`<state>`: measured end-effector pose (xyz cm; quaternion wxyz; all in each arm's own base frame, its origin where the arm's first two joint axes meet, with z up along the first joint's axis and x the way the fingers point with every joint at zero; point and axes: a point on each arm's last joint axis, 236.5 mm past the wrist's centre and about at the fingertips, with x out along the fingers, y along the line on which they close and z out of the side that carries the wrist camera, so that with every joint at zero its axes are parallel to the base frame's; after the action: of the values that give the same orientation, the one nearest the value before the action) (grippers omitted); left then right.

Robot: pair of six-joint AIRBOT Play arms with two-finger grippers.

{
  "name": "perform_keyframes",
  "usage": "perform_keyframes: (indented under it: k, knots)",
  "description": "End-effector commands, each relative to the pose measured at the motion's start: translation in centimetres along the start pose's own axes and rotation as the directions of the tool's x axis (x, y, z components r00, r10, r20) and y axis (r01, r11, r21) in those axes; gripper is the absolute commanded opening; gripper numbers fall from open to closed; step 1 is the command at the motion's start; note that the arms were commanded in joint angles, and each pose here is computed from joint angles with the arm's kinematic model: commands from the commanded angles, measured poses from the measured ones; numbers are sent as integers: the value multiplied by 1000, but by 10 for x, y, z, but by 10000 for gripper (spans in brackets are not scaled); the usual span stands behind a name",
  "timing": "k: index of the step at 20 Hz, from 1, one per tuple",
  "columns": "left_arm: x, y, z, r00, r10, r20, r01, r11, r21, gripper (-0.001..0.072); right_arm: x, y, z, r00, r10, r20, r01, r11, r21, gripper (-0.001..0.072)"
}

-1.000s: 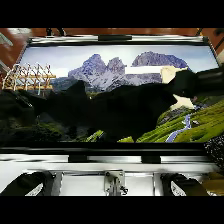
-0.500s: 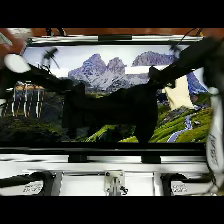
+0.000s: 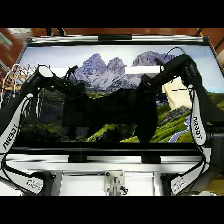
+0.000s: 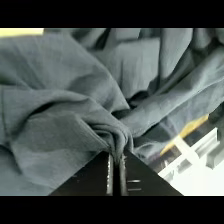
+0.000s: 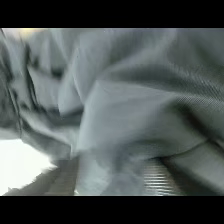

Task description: Fold the shirts.

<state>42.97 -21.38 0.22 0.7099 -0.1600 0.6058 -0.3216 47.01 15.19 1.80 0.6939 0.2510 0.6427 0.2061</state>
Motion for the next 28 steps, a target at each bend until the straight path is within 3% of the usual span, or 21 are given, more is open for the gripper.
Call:
perform_keyframes:
  k: [1, 2, 3, 4, 6, 7, 8, 13, 21, 23, 24, 25, 28]
  knots:
    - [-19, 4, 29, 991, 11, 134, -15, 1000, 25, 142, -40, 5, 40, 980, 17, 200, -13, 1000, -23, 588]
    - [-22, 4, 30, 990, 13, 142, -17, 1000, 26, 325, -45, 4, 38, 980, 16, 200, -11, 1000, -24, 588]
    - [-24, 5, 30, 989, 14, 144, -18, 999, 27, 596, -48, 3, 34, 983, 13, 186, -6, 999, -39, 588]
    - [-28, 8, 31, 989, 17, 150, -21, 1000, 23, 642, -52, -2, 26, 987, -5, 162, 15, 998, -61, 587]
    - [-42, 11, 35, 984, 25, 178, -28, 999, 16, 643, -67, -40, -2, 981, -181, 70, 188, 977, -100, 588]
    - [-52, 12, 36, 980, 29, 195, -32, 999, 15, 642, -79, -73, -21, 941, -339, 3, 337, 936, -104, 588]
    - [-62, 12, 37, 977, 31, 209, -35, 999, 15, 642, -86, -86, -36, 912, -408, -48, 400, 908, -125, 588]
    - [-106, 9, 22, 967, 120, 224, -139, 988, 72, 641, -31, -77, -59, 951, -305, -42, 297, 945, -138, 622]
    - [-126, -29, 17, 959, 102, 263, -144, 979, 145, 609, 51, -45, -45, 988, -153, 17, 154, 981, -114, 606]
    - [-123, -32, 17, 960, 99, 262, -142, 978, 154, 610, 52, -46, -34, 985, -160, 65, 168, 975, -147, 324]
    - [-123, -32, 18, 959, 99, 264, -143, 978, 153, 609, 48, -43, -27, 983, -157, 90, 171, 971, -166, 127]
    - [-124, -32, 18, 959, 99, 264, -143, 978, 154, 610, 39, -37, -22, 982, -155, 106, 173, 967, -188, 82]
    - [-124, -32, 18, 959, 100, 265, -149, 974, 173, 610, -3, 2, -23, 986, -128, 105, 154, 944, -291, 82]
